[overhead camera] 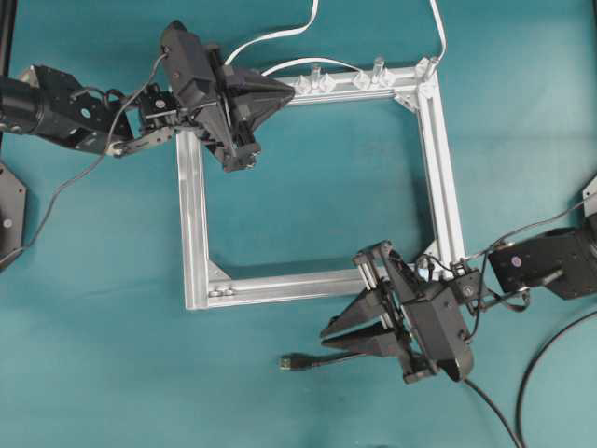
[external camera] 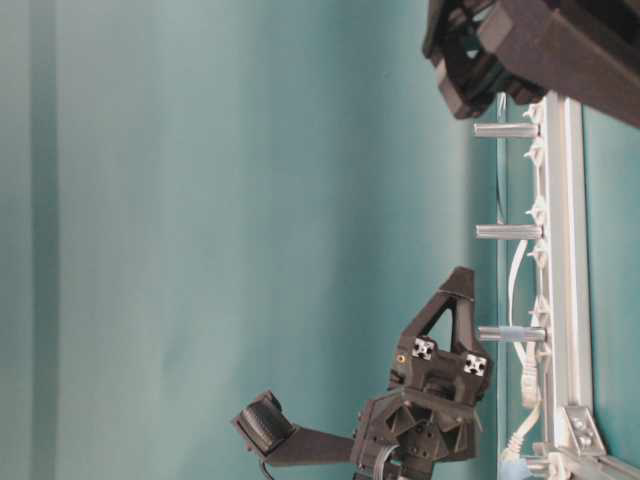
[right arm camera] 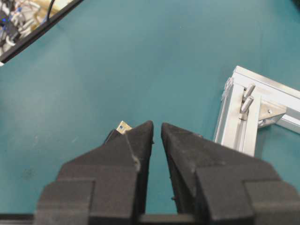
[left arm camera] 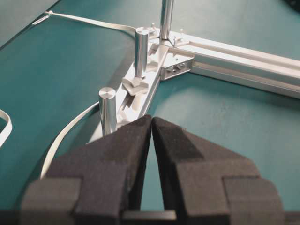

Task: Insert the wire through the string loop located on the right side.
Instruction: 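Lower the open right gripper over the black USB cable near its plug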

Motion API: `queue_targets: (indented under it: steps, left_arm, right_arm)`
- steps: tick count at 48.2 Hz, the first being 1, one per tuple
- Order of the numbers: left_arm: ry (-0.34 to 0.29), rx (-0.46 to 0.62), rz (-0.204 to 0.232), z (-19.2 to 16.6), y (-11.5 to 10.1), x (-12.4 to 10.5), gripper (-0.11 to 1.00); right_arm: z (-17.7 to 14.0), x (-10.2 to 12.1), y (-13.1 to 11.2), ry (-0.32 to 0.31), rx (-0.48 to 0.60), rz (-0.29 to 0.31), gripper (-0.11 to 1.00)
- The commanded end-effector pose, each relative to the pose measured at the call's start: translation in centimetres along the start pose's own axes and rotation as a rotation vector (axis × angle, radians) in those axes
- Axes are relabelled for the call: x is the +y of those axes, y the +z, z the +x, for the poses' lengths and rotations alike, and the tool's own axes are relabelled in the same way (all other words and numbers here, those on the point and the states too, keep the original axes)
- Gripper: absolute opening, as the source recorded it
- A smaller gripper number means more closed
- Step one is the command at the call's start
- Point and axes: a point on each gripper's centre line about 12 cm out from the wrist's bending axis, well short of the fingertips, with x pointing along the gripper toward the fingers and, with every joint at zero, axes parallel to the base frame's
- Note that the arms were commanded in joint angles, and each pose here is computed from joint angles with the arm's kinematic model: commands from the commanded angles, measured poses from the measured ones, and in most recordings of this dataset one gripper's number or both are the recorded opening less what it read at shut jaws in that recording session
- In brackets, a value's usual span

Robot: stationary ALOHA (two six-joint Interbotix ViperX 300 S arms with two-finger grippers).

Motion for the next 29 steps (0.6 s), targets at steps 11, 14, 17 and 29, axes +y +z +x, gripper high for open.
queue_targets:
  steps: [11, 14, 17, 29]
  left_arm:
    - [-0.030, 0.026, 0.023, 0.8, 1.5, -0.5, 0.00]
    - [-0.030, 0.026, 0.023, 0.8, 1.9, -0.5, 0.00]
    - [-0.031, 0.026, 0.023, 0.7, 2.2, -0.5, 0.00]
    - [-0.039, 0.042, 0.023, -0.2, 3.2, -0.8, 0.32]
  right_arm:
    - [0.0, 0.4, 1.5, 0.009, -0.039, 0.022, 0.00]
    - [-0.1, 0.5, 1.5, 0.014, -0.039, 0.021, 0.00]
    - [-0.1, 0.8, 1.5, 0.019, -0.039, 0.021, 0.00]
    - [-0.3, 0.9, 1.3, 0.022, -0.031, 0.061, 0.42]
